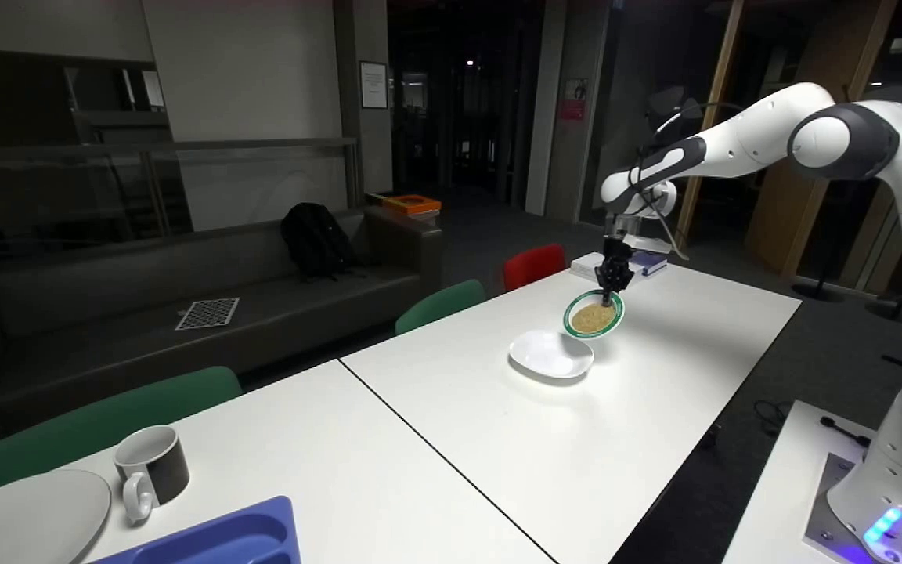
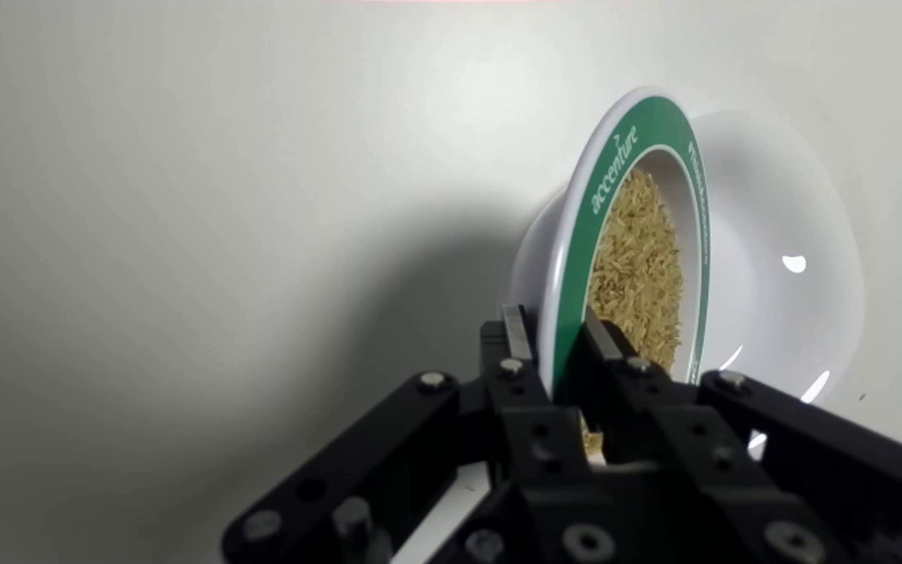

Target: Pick up the bowl and pour some of its contents on the plate

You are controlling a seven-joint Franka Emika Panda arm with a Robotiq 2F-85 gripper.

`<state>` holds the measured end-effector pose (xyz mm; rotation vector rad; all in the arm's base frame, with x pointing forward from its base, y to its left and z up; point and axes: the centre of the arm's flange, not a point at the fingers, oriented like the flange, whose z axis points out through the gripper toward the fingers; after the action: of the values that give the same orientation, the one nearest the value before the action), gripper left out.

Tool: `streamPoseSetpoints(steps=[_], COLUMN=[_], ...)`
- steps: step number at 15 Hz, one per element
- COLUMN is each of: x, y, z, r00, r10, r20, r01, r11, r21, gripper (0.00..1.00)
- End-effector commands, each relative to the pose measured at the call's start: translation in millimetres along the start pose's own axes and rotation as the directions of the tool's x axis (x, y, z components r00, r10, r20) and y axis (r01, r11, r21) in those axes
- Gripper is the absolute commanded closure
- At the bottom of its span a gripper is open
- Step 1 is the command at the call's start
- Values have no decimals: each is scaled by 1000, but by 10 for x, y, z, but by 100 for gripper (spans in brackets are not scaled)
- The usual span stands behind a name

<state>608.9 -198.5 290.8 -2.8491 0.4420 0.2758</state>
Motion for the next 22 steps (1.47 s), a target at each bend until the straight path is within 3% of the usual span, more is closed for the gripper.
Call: streamPoseSetpoints(steps=[1,15,22], x=[-160,-122,-165], y=[-91,-315,-534], z=[-167,-201,-197], r00=[999,999,999], r10=[21,33,27], r20=[-30,-24,-39], r01=[-22,-35,-32], r11=[999,996,989], r21=[-48,-85,-141], gripper=[96,96,96])
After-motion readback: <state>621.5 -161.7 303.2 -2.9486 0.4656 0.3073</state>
